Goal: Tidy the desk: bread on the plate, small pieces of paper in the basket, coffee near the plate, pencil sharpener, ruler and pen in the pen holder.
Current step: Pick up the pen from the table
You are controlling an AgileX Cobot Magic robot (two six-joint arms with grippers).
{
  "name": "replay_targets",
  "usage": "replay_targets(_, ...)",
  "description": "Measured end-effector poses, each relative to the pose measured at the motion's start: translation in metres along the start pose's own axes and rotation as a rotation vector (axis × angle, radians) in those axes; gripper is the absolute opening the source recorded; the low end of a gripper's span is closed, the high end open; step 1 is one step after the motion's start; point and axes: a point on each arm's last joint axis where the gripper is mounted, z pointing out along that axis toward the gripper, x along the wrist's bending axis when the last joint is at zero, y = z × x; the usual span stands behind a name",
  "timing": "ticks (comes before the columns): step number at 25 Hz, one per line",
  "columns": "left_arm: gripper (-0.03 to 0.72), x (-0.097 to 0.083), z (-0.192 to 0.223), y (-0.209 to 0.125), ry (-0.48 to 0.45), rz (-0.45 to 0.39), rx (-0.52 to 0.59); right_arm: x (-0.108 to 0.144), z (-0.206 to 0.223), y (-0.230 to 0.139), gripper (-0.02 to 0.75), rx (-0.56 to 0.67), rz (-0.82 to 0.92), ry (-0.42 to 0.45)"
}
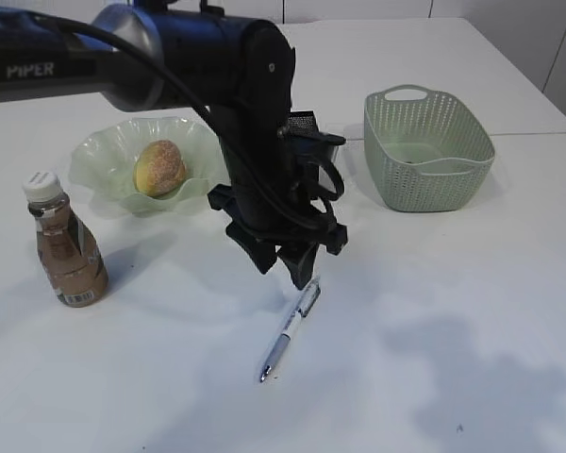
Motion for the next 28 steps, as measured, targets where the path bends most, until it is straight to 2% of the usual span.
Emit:
replay_targets(7,0.363,0.001,0.026,0.012,0.038,0.010,0.054,0.000,0.001,-0.001,0.387,0.004,-0.001,0.000)
replay_targets(13,0.363,-0.018,0.031,0.023,0.114,0.048,0.023,0.000,0.001,0.000,0.386,-0.002,-0.001,0.001)
replay_targets(16,0.363,-0.024,0.031,0.023,0.118,0.048,0.017,0.000,0.001,0.000,0.386,-0.004,-0.001,0.001)
replay_targets(28,0.363,-0.020,0.052,0.023,0.136,0.033,0.056,0.000,0.001,0.000,0.386,-0.008,0.002,0.002)
